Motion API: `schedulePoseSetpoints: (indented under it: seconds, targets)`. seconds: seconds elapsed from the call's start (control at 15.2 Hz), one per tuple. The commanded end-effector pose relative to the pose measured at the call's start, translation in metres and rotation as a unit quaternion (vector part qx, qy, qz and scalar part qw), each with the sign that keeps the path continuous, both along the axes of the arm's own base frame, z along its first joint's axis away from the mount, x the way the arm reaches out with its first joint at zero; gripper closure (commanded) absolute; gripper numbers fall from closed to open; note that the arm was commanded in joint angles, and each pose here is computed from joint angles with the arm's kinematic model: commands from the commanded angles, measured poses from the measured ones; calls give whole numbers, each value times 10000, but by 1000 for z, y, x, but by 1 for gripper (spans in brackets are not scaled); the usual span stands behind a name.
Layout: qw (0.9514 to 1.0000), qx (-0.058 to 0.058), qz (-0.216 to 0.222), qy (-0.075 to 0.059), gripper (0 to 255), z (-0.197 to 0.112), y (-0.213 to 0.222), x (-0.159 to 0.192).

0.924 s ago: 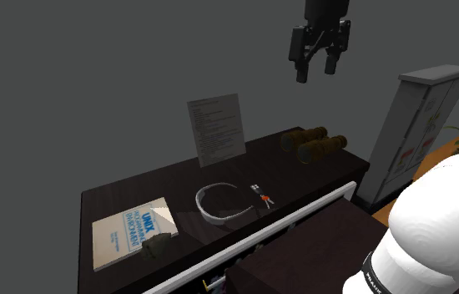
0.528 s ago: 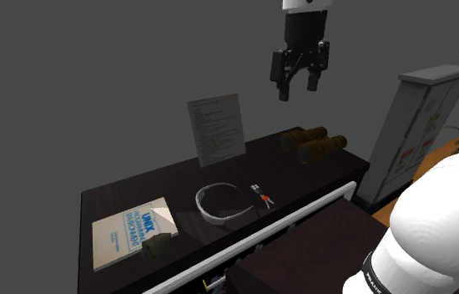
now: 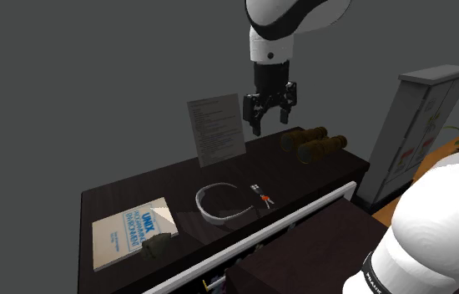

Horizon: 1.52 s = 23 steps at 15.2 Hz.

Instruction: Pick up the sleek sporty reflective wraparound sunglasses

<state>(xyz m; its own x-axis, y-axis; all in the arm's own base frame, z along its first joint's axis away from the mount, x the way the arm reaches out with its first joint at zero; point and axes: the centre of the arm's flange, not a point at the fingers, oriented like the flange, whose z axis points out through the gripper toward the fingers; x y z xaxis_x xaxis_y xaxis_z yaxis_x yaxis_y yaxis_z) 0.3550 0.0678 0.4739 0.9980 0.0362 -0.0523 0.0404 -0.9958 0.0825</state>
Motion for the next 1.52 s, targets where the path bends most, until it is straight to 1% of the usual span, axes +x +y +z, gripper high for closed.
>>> schedulePoseSetpoints:
  seconds: [0.0, 1.45]
  targets:
    - [10000, -14, 6, 2, 0, -24, 19, 7]
    - [9997, -198, 101, 135, 0, -270, 155, 96]
